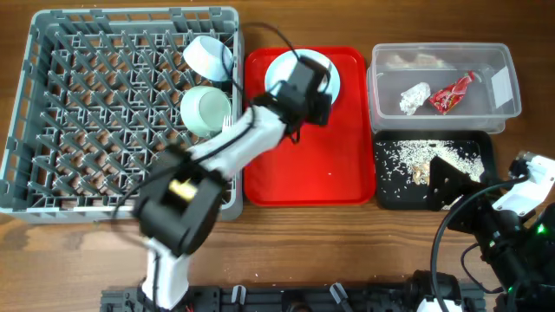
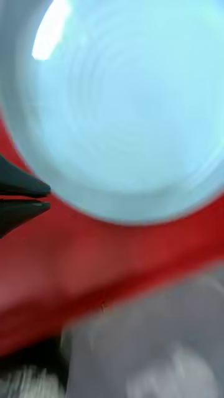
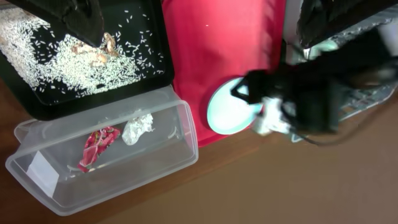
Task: Sort waste into correct bins and load items into the dishwasher rack
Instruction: 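Return the left gripper and grasp the rim of the light-blue plate, then lift the plate left and stand it upright in the dish rack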
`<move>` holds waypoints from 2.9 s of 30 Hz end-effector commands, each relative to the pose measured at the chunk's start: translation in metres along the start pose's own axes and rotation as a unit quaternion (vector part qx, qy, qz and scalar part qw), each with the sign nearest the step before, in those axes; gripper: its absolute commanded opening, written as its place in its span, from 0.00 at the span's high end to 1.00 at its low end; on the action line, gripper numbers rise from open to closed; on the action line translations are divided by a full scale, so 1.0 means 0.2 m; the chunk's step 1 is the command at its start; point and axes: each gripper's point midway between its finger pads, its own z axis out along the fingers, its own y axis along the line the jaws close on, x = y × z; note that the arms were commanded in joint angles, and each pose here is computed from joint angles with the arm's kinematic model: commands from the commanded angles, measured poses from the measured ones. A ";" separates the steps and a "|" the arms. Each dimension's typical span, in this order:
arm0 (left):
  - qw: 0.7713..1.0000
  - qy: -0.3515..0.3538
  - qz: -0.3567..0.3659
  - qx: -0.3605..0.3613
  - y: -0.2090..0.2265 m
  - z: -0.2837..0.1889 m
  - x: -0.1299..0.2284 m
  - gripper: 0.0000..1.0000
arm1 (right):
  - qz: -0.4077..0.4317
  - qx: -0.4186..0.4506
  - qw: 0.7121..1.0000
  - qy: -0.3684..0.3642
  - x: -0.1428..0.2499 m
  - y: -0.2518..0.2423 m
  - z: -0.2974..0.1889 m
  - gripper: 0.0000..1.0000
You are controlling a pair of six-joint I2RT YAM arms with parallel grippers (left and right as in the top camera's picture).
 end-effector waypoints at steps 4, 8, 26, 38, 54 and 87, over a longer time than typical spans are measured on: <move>0.997 0.074 -0.005 0.008 0.01 0.18 0.25 0.96 | -0.006 0.005 1.000 -0.008 -0.02 -0.01 -0.01 0.00; 0.972 0.172 -0.022 0.158 -0.28 -0.03 0.39 0.96 | -0.006 0.005 1.000 -0.008 -0.02 -0.01 -0.01 0.00; 0.982 0.135 -0.027 -0.130 0.33 -0.31 0.24 0.55 | -0.006 0.005 1.000 -0.008 -0.02 -0.01 -0.01 0.00; 0.969 0.201 -0.036 -0.136 0.42 -0.01 0.47 0.96 | -0.006 0.005 1.000 -0.008 -0.02 -0.01 -0.01 0.00; 0.818 -0.184 0.098 -0.537 0.82 -2.15 -0.50 0.96 | -0.006 0.005 1.000 -0.008 -0.02 -0.01 -0.01 0.00; 0.746 0.118 0.207 -0.622 1.49 -1.22 -0.39 0.43 | -0.006 0.005 1.000 -0.008 -0.02 -0.01 -0.01 0.00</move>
